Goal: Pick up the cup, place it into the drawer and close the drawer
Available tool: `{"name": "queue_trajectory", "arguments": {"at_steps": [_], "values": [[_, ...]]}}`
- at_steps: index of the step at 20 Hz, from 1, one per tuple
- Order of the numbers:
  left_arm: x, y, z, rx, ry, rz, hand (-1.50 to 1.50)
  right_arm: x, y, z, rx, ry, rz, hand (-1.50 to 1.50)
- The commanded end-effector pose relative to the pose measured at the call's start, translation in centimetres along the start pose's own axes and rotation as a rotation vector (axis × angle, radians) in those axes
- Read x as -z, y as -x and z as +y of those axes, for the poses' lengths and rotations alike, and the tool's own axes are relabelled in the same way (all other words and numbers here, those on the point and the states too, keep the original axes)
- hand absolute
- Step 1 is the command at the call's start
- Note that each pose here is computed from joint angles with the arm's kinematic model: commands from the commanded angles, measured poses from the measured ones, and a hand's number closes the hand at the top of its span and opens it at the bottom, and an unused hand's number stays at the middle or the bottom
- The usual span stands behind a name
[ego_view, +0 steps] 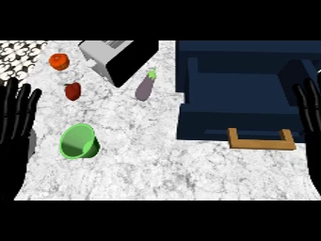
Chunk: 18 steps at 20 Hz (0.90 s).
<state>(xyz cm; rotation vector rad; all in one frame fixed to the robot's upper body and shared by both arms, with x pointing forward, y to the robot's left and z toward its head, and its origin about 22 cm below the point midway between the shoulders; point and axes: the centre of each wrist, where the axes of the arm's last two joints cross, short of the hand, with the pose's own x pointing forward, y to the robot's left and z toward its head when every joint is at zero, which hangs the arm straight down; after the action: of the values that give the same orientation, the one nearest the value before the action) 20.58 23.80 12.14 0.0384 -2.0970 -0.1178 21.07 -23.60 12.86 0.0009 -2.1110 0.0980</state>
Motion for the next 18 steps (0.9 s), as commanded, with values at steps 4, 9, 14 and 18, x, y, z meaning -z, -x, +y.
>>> {"name": "queue_trajectory", "arguments": {"at_steps": [4, 9, 14, 18], "values": [[-2.3, -1.4, 3.2, 0.036, 0.003, -0.009, -1.50, -0.8, -0.2, 0.3, -0.018, -0.020, -0.025, -1.50], [-2.8, 2.5, 3.5, -0.224, -0.164, 0.219, -1.50, 0.5, 0.9, 0.6, -0.027, -0.140, 0.130, -1.50], [-1.4, 5.3, 5.0, -0.203, -0.208, 0.215, -1.50, 2.6, -0.1, 0.3, -0.001, -0.144, 0.138, -1.50], [-2.1, 6.5, 4.8, -0.149, -0.215, 0.300, -1.50, 3.4, 1.1, 0.2, 0.003, -0.143, 0.139, -1.50]]}}
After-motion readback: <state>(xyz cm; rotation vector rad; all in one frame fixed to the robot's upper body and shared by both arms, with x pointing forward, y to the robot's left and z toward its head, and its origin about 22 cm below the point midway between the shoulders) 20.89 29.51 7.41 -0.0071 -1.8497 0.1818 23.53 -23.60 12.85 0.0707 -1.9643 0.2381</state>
